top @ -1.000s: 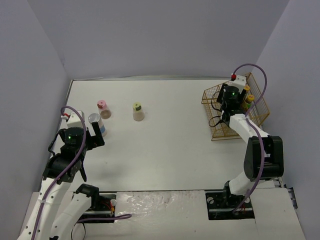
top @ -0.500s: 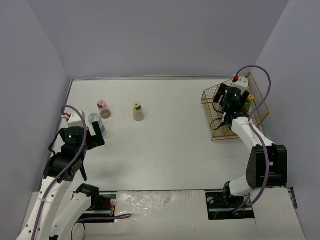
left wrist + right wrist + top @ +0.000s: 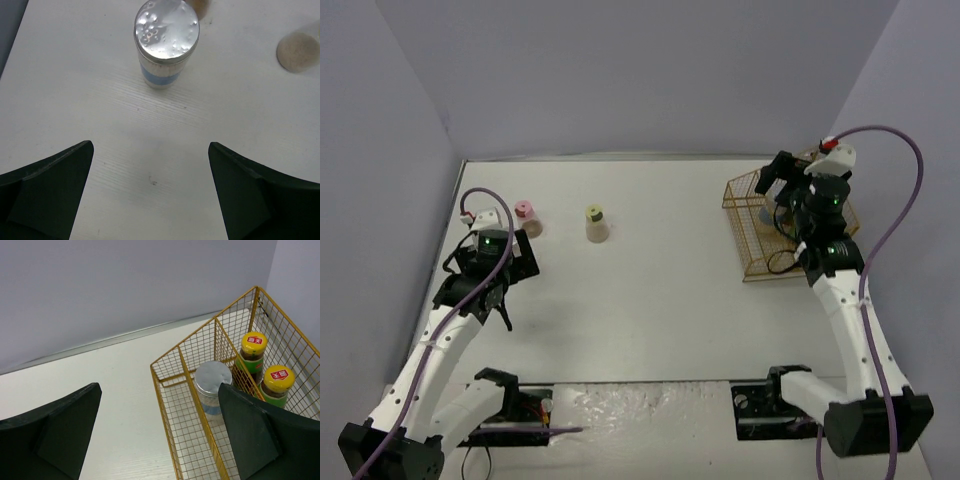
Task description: Organize the condiment bottles
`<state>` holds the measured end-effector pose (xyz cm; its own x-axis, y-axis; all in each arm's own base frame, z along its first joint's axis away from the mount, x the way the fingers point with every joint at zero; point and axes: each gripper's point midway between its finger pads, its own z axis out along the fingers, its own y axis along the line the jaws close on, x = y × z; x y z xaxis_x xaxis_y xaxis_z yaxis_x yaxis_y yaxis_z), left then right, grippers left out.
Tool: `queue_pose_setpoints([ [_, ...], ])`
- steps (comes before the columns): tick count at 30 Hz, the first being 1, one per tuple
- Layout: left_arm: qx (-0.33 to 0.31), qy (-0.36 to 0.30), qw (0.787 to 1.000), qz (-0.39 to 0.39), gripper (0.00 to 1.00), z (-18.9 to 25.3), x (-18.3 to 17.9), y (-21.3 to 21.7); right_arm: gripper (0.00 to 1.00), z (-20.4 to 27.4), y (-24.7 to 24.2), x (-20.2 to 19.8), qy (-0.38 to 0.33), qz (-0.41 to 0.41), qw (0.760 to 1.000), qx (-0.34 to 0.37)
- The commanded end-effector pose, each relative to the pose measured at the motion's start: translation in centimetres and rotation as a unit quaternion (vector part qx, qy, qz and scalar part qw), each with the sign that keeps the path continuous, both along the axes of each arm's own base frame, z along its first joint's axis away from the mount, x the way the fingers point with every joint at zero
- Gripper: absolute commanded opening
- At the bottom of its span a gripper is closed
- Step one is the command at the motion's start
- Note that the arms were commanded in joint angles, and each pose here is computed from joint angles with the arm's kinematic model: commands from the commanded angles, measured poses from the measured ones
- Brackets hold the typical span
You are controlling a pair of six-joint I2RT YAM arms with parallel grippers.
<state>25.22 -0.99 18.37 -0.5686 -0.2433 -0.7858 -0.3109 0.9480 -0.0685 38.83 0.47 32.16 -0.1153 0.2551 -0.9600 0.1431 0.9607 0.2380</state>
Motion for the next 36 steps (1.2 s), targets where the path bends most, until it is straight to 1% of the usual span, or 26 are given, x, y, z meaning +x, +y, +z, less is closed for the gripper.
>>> queue_pose_setpoints([
  [1,-0.002,-0.046,0.997,0.058,0.97,3.2,4.4,0.6,1.00,2.6,3.0,-2.5,-0.040,0.071,0.996,0.037],
  [4,0.007,-0.050,0.996,0.075,0.97,3.8,6.5,0.9,1.00,1.9,4.6,-3.9,-0.042,0.101,0.992,0.069],
  [7,0.012,-0.044,0.995,0.089,0.97,3.5,8.3,1.4,1.00,1.0,6.1,-4.8,-0.040,0.128,0.988,0.079],
  [11,0.014,-0.014,0.994,0.112,0.97,1.3,10.8,2.3,1.00,-0.1,7.2,-5.9,-0.035,0.145,0.986,0.074],
  [13,0.010,-0.005,0.993,0.118,0.95,0.4,11.7,2.6,1.00,-0.5,7.3,-6.2,-0.033,0.148,0.986,0.075],
  [18,0.008,0.024,0.992,0.121,0.84,-0.9,12.9,2.8,1.00,-1.1,7.6,-6.9,-0.031,0.157,0.984,0.072],
  [21,0.005,0.036,0.992,0.120,0.75,-1.7,13.2,2.6,1.00,-1.1,7.5,-7.1,-0.034,0.156,0.985,0.068],
  [23,-0.003,0.044,0.993,0.111,0.63,-2.0,13.4,2.1,1.00,-1.4,7.4,-7.3,-0.033,0.157,0.985,0.064],
  [25,-0.017,0.043,0.994,0.096,0.50,-2.1,13.6,1.4,1.00,-1.5,7.4,-7.4,-0.033,0.159,0.985,0.063],
  [27,-0.039,0.039,0.996,0.063,0.36,-1.9,13.8,-0.2,1.00,-1.6,7.6,-7.4,-0.031,0.162,0.984,0.061],
  [29,-0.062,0.034,0.997,0.023,0.24,-1.3,13.9,-2.5,1.00,-2.0,7.8,-7.3,-0.027,0.169,0.984,0.058],
  [32,-0.064,0.027,0.996,-0.058,0.18,0.0,13.6,-7.5,1.00,-2.6,8.2,-7.3,-0.018,0.181,0.982,0.057],
  [34,-0.058,0.026,0.992,-0.107,0.18,0.5,13.2,-10.6,1.00,-2.8,8.4,-7.3,-0.015,0.186,0.981,0.057],
  [36,-0.059,0.024,0.984,-0.166,0.18,0.9,12.5,-14.6,1.00,-3.2,8.6,-7.4,-0.012,0.191,0.980,0.056],
])
